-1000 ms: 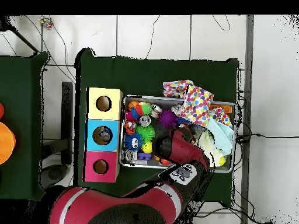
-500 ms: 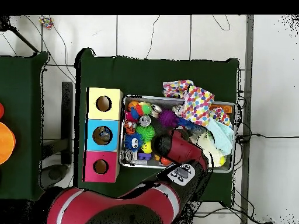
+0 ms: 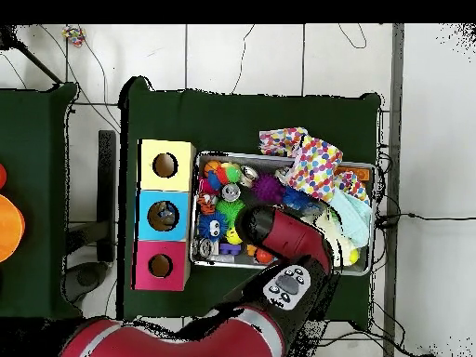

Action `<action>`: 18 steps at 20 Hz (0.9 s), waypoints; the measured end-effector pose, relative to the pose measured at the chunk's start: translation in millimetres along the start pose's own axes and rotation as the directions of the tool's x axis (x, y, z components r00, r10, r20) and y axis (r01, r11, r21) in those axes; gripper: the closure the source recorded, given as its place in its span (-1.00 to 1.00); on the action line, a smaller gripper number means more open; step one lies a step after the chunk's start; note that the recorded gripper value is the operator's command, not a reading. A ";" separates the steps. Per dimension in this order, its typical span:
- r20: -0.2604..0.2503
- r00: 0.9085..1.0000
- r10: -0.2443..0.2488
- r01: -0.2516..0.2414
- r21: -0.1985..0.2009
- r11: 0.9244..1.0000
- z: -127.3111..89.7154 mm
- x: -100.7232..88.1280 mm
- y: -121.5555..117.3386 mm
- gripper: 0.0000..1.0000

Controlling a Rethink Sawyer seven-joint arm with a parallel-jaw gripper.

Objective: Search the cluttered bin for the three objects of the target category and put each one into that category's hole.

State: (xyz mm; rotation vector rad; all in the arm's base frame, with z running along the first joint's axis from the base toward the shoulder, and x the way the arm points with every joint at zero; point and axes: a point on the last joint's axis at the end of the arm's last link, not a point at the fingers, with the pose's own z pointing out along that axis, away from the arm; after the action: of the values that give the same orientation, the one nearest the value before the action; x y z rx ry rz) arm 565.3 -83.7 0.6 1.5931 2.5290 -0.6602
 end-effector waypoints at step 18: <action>-0.026 0.999 -0.025 0.023 -0.051 0.998 -106.8 -23.4 12.7 1.00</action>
State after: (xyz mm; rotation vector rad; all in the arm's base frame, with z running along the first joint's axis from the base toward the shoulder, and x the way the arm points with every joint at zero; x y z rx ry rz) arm 603.9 -56.3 99.9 1.5679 2.5662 -0.5760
